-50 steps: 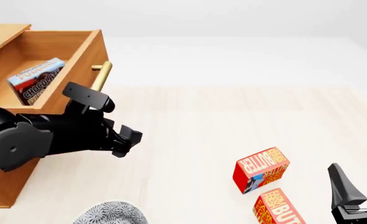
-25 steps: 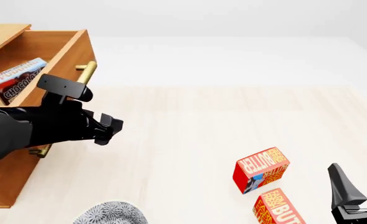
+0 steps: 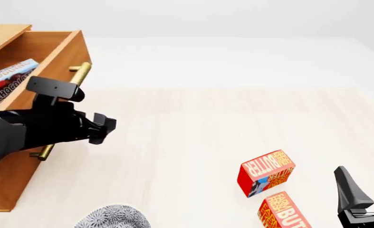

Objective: Put the chocolate pudding in the top drawer of the cabinet and close it.

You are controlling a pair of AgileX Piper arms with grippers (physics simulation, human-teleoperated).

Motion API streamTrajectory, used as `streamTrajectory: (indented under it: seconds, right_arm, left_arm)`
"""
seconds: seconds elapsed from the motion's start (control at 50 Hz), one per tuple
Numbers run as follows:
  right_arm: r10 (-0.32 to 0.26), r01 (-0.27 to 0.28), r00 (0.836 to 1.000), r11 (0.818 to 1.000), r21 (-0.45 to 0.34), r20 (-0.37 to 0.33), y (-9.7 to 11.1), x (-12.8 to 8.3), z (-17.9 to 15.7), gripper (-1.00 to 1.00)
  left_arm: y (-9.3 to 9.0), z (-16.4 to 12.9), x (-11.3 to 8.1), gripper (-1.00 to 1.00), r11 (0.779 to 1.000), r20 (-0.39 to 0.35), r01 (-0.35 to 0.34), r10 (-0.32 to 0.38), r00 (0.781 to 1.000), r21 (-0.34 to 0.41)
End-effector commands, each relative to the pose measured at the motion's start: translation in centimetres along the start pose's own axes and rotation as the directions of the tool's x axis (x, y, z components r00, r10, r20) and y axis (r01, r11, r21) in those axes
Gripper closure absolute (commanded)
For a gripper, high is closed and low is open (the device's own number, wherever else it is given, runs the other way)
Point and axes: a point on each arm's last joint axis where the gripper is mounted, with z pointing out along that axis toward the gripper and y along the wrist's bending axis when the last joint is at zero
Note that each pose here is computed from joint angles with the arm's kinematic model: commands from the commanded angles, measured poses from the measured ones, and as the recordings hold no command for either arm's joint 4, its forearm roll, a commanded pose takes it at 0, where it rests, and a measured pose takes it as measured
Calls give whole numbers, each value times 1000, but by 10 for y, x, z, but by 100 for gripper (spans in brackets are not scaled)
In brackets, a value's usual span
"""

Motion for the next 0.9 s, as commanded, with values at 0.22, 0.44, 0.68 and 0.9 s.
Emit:
streamTrajectory:
  seconds: [0.22, 0.44, 0.68, 0.9]
  right_arm:
    - [-4, 4, 1000, 1000, 3, 7, 0, 0, 0, -100]
    - [-3, 3, 1000, 1000, 3, 7, 0, 0, 0, -100]
    - [-4, 4, 1000, 1000, 2, 8, 0, 0, 0, -100]
    - [-4, 4, 1000, 1000, 3, 7, 0, 0, 0, -100]
  left_arm:
    - [20, 0, 3, -100, 995, 11, 70, -69, 998, -70]
    - [32, 2, 9, -100, 991, 12, 82, -81, 997, -110]
    - [45, 3, 12, -100, 981, 16, 119, -118, 993, -155]
    - [66, 25, 18, -100, 964, 5, 161, -163, 987, -212]
